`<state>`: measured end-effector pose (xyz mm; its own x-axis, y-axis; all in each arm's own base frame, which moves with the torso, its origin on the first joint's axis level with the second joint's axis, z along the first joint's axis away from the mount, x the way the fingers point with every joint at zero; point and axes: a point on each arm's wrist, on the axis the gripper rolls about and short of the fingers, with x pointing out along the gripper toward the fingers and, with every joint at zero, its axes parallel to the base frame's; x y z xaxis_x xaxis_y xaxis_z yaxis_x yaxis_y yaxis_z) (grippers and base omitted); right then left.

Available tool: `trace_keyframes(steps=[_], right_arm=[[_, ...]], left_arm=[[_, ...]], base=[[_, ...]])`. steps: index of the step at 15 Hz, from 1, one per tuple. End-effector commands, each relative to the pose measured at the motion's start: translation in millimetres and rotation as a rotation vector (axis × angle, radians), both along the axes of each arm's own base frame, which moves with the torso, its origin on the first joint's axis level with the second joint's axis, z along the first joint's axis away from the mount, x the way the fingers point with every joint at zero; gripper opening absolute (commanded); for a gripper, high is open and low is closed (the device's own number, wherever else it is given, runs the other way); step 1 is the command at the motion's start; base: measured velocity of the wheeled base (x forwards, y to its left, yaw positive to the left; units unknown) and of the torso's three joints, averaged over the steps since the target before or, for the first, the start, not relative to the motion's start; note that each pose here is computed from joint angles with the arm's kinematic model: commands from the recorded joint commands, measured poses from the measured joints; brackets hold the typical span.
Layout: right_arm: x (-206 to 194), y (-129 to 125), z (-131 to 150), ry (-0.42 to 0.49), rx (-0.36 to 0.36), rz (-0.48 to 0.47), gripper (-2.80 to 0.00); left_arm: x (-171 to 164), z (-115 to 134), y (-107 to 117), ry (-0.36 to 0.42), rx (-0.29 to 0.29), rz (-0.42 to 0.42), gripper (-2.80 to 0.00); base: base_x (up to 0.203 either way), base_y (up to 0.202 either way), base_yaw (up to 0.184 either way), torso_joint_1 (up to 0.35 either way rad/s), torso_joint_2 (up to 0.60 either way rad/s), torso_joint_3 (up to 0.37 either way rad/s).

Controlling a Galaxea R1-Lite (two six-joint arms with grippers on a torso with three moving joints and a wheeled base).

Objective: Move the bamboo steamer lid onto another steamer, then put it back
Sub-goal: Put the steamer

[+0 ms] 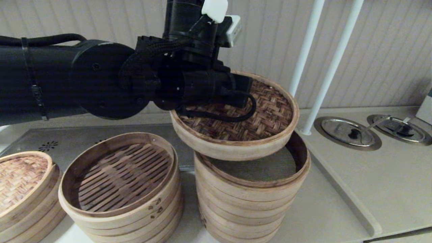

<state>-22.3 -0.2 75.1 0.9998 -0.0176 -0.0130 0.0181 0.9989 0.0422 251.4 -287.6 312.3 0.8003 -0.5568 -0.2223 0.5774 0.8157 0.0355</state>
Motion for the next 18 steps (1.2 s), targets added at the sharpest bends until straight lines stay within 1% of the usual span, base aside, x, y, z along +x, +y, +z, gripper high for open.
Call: trace_keyframes(steps=[1,6,8,10,12,14,18], right_arm=[[0,0,-1,0.004,0.001,0.001,-2.8],[0,0,-1,0.004,0.001,-0.001,-2.8],[0,0,-1,0.004,0.001,0.001,-2.8],[0,0,-1,0.004,0.001,0.0,-2.8],[0,0,-1,0.004,0.001,-0.001,-2.8],[0,0,-1,0.004,0.001,-0.001,-2.8],[0,0,-1,0.004,0.001,-0.001,-2.8]], left_arm=[[-3,-11,-12,0.021,0.023,-0.023,-2.8],[-1,-24,-19,0.051,0.036,-0.03,-2.8],[1,-33,-26,0.066,0.05,-0.033,-2.8],[2,-41,-28,0.08,0.046,-0.028,-2.8],[4,-44,-30,0.07,0.032,-0.027,-2.8],[4,-50,-31,0.07,0.037,-0.026,-2.8],[0,-52,-31,0.07,0.037,-0.03,-2.8]], base=[[0.0,0.0,0.0,0.0,0.0,0.0],[0.0,0.0,0.0,0.0,0.0,0.0],[0.0,0.0,0.0,0.0,0.0,0.0],[0.0,0.0,0.0,0.0,0.0,0.0],[0.0,0.0,0.0,0.0,0.0,0.0],[0.0,0.0,0.0,0.0,0.0,0.0],[0.0,0.0,0.0,0.0,0.0,0.0]])
